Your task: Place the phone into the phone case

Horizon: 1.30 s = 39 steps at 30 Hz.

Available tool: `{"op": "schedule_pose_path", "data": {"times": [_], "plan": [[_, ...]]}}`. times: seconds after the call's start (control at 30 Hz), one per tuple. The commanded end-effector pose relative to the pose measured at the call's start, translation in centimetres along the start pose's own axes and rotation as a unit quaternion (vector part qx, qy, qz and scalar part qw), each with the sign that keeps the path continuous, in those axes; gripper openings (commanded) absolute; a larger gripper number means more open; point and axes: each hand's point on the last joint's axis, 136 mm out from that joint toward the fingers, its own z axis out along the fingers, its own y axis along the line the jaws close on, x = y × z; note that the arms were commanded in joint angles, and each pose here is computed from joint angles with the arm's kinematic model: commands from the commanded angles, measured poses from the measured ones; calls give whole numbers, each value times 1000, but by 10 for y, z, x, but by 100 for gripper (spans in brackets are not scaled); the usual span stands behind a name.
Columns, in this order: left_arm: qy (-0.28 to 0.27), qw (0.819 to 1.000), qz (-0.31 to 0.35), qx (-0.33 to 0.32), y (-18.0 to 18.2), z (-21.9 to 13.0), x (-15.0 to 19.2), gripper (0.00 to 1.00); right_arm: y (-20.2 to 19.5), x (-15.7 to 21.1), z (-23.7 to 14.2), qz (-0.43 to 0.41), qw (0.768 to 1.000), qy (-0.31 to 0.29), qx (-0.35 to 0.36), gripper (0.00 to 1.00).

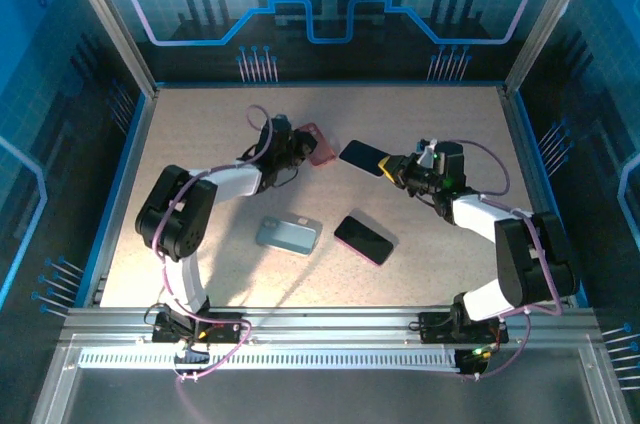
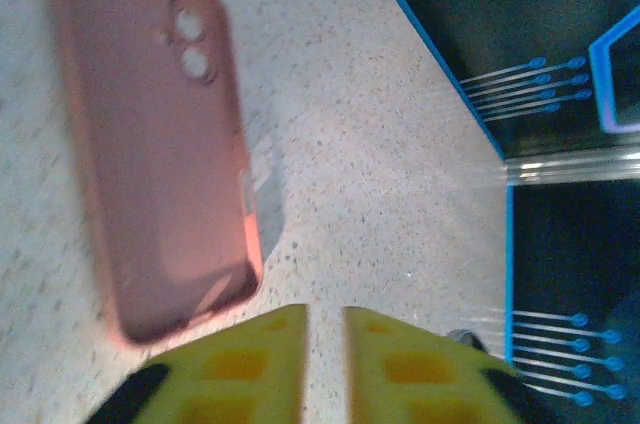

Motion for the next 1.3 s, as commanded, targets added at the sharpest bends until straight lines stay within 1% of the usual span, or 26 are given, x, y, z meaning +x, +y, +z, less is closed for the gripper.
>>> {"op": "schedule_pose_path", "data": {"times": [0.0,0.1,0.3,0.47,0.57,0.7,0.87,1.13,1.27], "plan": [[61,993,72,-65,22,15,12,9,22,-19,1,-23,999,-6,-41,0],[82,989,81,-87,31,31,10,0,18,-26,2,-19,999,-7,-40,0],[121,981,83,-125,54,54,21,0,10,-35,2,-5,999,-3,-45,0],[146,975,75,-149,71,57,34,0,7,-40,-8,2,999,-9,-50,0],[160,971,76,-159,74,55,45,0,7,-41,-17,2,999,-14,-52,0],[186,965,80,-165,71,51,69,0,8,-41,-29,-4,999,-20,-50,0],[210,961,62,-169,62,39,103,0,14,-37,-42,-15,998,-23,-48,0],[226,958,-16,-177,56,18,159,0,20,-21,-61,-37,998,-16,-39,0],[216,962,-56,-155,43,19,180,0,20,-10,-72,-49,998,-7,-27,0]]}}
